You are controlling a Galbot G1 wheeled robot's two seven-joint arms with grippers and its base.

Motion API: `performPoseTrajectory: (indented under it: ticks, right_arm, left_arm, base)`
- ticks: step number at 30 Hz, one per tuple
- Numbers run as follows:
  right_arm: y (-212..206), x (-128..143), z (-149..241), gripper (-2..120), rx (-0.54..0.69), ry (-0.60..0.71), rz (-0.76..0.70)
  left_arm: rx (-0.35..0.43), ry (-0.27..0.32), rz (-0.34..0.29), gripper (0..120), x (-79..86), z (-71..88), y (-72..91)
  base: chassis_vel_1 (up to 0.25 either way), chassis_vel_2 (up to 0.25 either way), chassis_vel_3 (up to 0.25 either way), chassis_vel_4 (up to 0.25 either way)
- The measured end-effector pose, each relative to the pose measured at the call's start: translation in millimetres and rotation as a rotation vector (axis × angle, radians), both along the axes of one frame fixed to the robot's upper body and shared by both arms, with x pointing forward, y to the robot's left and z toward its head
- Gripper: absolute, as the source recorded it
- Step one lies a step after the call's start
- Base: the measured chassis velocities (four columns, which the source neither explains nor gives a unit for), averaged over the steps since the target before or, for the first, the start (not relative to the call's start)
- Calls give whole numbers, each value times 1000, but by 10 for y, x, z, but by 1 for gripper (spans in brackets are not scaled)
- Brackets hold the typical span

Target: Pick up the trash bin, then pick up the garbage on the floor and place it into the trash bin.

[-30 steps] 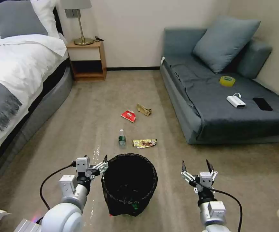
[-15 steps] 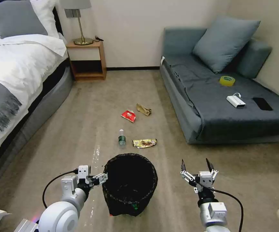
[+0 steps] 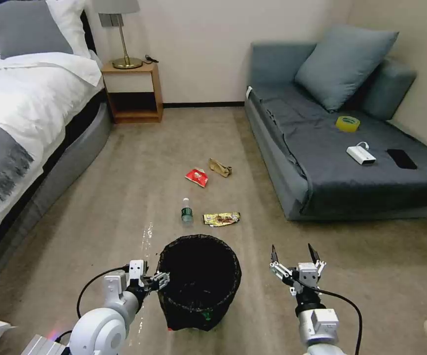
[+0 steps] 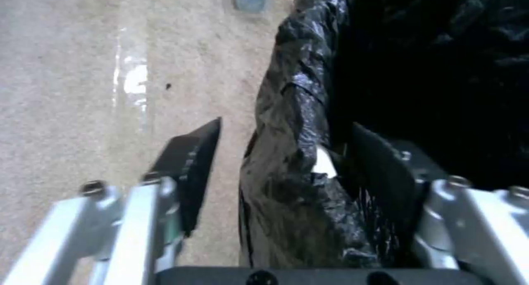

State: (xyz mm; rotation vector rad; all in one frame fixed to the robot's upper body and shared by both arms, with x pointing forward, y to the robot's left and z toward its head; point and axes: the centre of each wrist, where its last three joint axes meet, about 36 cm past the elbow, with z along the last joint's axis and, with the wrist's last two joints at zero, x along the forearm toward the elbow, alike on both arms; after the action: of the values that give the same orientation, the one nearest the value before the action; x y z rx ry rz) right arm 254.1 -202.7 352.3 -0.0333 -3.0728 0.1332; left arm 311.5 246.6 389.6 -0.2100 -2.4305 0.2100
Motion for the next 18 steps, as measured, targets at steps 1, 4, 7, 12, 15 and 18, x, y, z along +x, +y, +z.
performPoseTrajectory:
  ticks: [1,4,7,12,15,18]
  right_arm:
    - [-2,3,-3,100,2,0,-2]
    - [-3,7,-5,100,4,0,-3]
    - [-2,20,-7,100,10,-2,-6]
    - [-3,33,-7,100,16,-4,-8]
    - [-8,49,-3,100,23,-8,-14]
    - [-10,53,-3,100,26,-9,-16]
  left_arm:
    - [-3,2,-5,54,0,-2,-2]
    - [-7,6,-10,46,1,-16,1]
    - [-11,8,-13,36,-1,-26,3]
    - [-13,7,-17,19,-7,-33,5]
    - [-18,6,-20,8,-19,-45,5]
    - [-19,-1,-17,5,-33,-57,2]
  base:
    - [0,0,0,0]
    - [0,0,0,0]
    - [0,0,0,0]
    - [0,0,0,0]
    - [0,0,0,0]
    - [0,0,0,0]
